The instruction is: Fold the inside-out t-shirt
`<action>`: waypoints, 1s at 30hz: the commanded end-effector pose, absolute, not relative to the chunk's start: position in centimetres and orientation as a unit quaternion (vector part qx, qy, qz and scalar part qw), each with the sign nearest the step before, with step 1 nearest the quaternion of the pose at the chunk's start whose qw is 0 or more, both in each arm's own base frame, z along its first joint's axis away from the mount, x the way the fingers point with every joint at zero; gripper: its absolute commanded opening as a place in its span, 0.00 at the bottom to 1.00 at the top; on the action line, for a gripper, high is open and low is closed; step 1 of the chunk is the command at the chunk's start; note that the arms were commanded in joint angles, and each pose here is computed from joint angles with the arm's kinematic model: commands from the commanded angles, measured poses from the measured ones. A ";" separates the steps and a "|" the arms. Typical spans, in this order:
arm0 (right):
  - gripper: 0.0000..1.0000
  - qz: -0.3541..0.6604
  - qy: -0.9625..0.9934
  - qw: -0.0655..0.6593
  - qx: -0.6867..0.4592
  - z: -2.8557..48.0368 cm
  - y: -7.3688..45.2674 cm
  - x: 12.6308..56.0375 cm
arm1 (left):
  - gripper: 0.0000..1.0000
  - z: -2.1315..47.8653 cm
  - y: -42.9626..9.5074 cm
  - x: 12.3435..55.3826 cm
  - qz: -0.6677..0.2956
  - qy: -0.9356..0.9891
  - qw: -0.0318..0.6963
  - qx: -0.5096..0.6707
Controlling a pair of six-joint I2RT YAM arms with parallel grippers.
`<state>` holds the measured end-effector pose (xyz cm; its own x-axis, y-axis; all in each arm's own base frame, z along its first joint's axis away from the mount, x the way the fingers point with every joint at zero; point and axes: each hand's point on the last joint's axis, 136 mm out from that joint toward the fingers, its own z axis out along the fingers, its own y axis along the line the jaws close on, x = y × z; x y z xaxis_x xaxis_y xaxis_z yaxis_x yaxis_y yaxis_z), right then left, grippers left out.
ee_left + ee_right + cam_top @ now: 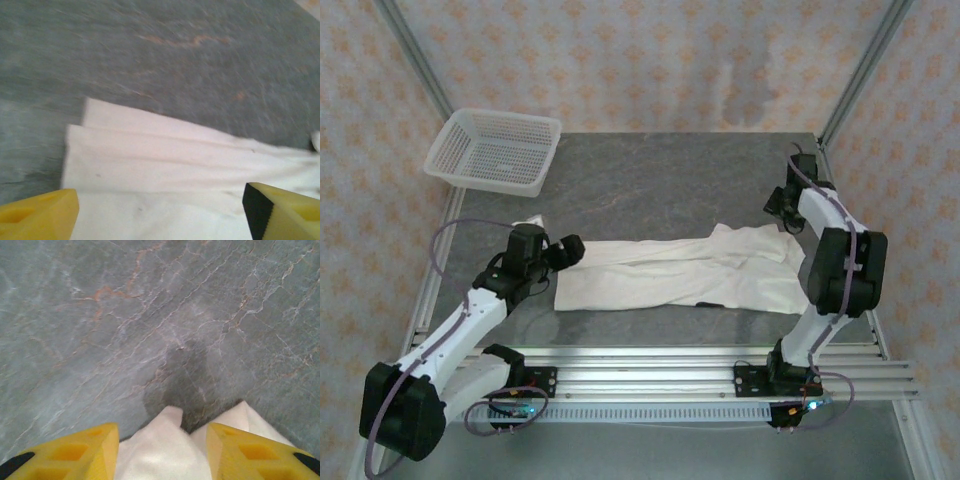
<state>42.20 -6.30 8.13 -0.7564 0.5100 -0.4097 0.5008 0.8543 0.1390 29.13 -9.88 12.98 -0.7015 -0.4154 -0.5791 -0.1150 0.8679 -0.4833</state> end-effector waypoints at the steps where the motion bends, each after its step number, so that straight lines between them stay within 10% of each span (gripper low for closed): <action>1: 0.49 0.001 0.946 0.184 0.266 6.5 -7.0 42.2 | 0.92 16.2 -15.4 28.8 -0.285 0.890 0.356 -0.023; 23: 0.53 0.004 0.957 0.138 0.256 4.4 -6.6 41.6 | 0.99 14.8 -17.8 28.0 -0.250 0.905 0.345 0.019; 30: 0.38 0.061 0.954 0.137 0.261 4.1 -4.6 42.1 | 0.99 14.4 -17.7 28.3 -0.242 0.907 0.343 0.013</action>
